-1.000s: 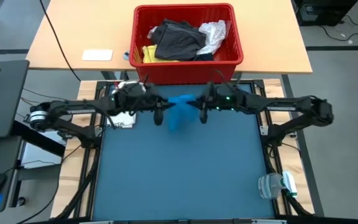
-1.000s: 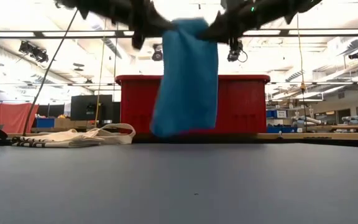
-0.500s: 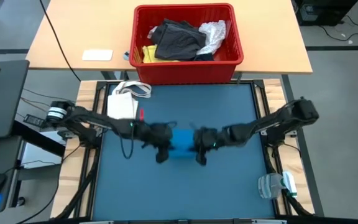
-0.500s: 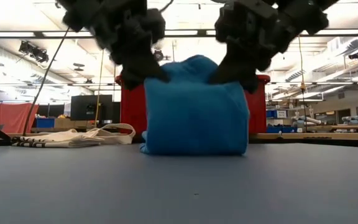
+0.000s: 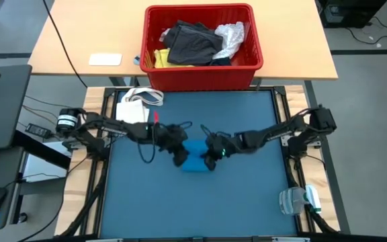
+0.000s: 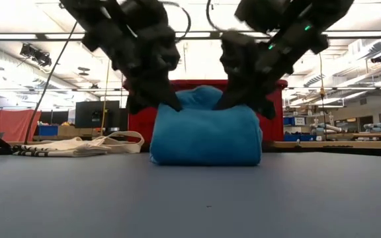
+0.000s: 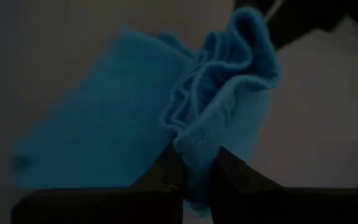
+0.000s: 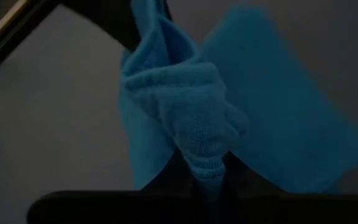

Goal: Fold laundry
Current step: Fold the blue shorts

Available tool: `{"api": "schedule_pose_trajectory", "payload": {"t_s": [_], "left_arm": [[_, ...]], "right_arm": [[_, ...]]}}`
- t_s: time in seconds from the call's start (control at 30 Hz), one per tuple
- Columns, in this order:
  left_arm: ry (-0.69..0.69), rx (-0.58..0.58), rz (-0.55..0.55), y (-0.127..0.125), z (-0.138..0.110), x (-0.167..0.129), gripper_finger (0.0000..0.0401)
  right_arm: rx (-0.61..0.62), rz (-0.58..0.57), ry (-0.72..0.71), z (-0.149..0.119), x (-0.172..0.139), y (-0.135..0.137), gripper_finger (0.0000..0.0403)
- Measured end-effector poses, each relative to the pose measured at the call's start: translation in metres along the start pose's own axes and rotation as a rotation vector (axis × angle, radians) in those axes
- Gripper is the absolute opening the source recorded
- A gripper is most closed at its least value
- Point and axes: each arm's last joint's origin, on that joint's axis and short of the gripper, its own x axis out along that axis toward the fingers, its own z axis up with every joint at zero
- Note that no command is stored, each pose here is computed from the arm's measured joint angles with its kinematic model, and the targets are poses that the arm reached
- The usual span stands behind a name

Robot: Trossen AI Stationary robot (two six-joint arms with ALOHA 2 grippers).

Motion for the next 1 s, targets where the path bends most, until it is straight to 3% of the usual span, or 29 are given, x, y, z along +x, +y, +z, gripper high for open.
{"api": "schedule_pose_trajectory", "payload": {"t_s": [0.17,0.3,0.47,0.6,0.8,1.0], "left_arm": [[-0.016,-0.021,0.058,0.032,0.013,0.006,0.0041],[0.047,-0.038,-0.004,0.046,0.011,0.02,0.0042],[0.109,-0.053,-0.042,0.052,0.005,0.029,0.006],[0.113,-0.079,-0.024,0.058,0.007,0.024,0.0092],[0.011,-0.08,-0.019,0.064,0.025,0.001,0.0152],[0.049,-0.145,0.031,0.077,0.025,-0.011,0.0213]], "right_arm": [[0.127,-0.027,0.01,0.014,0.001,-0.042,0.0038],[0.179,0.026,0.099,0.013,0.001,-0.06,0.0081],[0.228,0.065,0.122,0.016,-0.003,-0.064,0.0163],[0.39,0.056,0.101,0.02,-0.008,-0.063,0.0203],[0.375,0.108,0.072,0.018,-0.012,-0.045,0.0201],[0.383,0.093,0.065,0.017,-0.012,-0.044,0.0195]]}}
